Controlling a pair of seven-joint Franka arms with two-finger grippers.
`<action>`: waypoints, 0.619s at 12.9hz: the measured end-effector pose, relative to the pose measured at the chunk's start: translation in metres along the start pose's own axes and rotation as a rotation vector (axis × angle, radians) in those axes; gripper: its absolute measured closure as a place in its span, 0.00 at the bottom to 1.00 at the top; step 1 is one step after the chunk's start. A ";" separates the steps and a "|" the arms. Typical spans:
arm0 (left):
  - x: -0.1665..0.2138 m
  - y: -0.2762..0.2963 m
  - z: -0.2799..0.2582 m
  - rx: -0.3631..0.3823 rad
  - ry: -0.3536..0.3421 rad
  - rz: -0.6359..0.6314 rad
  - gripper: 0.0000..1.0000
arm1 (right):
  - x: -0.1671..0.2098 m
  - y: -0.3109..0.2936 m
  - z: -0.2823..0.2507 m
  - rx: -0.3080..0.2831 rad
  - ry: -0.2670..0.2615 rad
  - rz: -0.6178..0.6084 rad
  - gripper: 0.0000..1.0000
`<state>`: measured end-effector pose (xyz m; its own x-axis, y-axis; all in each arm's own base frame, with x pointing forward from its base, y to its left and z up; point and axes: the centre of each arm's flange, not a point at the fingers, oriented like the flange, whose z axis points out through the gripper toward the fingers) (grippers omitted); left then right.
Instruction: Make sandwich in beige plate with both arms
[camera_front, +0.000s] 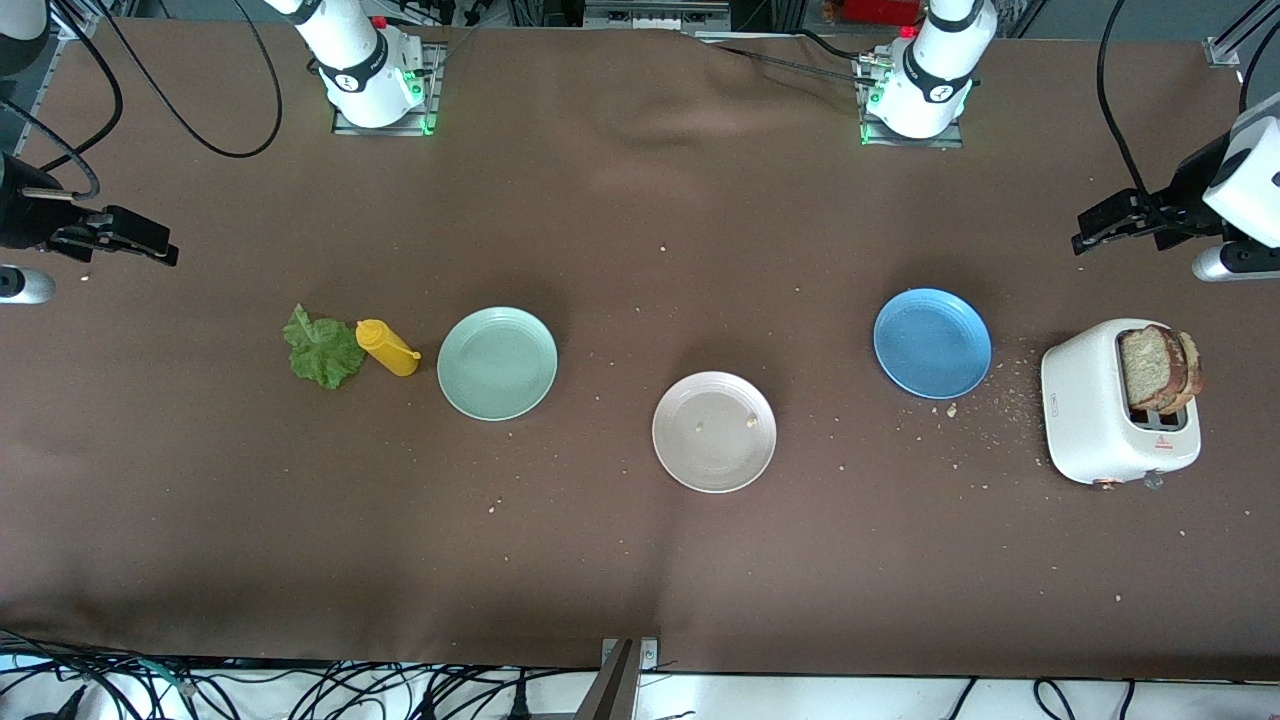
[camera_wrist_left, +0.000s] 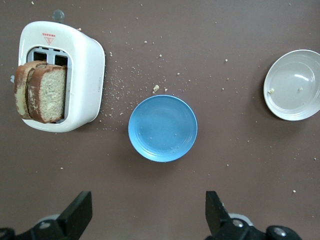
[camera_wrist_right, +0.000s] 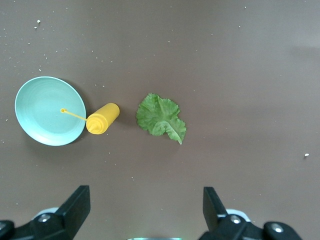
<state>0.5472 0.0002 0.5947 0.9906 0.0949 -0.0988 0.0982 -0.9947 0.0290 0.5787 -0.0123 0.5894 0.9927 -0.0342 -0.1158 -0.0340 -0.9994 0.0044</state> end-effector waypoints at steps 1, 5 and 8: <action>0.000 0.000 0.000 0.000 -0.001 0.000 0.00 | 0.000 0.000 0.000 0.000 0.000 0.000 0.00; 0.001 0.001 0.003 0.001 -0.005 0.002 0.00 | 0.000 0.000 0.000 0.000 0.000 0.000 0.00; 0.002 0.001 0.004 0.002 -0.007 0.002 0.00 | 0.000 0.000 0.000 0.000 0.000 0.000 0.00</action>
<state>0.5486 -0.0011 0.5910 0.9900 0.0932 -0.1056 0.0966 -0.9949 0.0275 0.5787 -0.0123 0.5894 0.9927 -0.0342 -0.1158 -0.0340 -0.9994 0.0044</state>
